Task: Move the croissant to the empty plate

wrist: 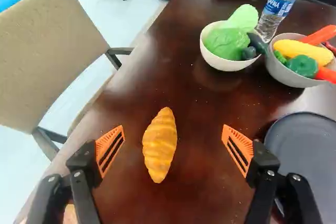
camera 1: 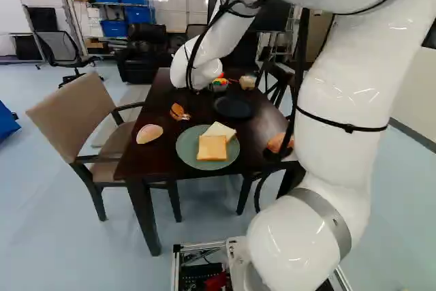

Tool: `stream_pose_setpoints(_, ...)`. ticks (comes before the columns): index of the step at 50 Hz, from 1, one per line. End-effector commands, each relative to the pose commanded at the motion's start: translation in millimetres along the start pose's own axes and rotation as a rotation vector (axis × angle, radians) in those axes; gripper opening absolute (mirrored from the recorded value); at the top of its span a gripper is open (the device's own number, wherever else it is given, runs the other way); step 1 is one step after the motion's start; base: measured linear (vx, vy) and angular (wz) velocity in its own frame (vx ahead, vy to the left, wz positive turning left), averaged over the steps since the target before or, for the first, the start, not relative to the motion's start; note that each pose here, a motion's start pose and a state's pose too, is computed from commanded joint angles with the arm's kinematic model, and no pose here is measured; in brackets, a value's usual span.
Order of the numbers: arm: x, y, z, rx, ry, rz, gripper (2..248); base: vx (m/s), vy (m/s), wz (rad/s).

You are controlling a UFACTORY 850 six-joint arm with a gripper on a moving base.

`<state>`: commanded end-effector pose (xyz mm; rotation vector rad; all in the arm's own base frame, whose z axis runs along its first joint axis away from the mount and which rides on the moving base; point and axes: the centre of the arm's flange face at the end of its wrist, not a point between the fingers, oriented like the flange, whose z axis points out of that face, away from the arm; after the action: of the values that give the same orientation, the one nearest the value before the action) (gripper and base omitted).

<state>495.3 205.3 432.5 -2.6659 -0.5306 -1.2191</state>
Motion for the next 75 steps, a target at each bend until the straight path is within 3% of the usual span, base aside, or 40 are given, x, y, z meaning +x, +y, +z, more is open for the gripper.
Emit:
stream_pose_setpoints(16,12.9,-13.1,34,0.017,-0.017,-0.015,247,0.000,0.000,0.000)
stream_pose_setpoints(31,20.6,-24.8,51,0.031,-0.058,-0.028,247,0.000,0.000,0.000)
stream_pose_setpoints(52,13.3,-26.8,52,0.032,-0.157,-0.033,247,0.000,0.000,0.000)
stream_pose_setpoints(75,2.8,-17.3,47,0.020,-0.251,-0.023,247,0.000,0.000,0.000)
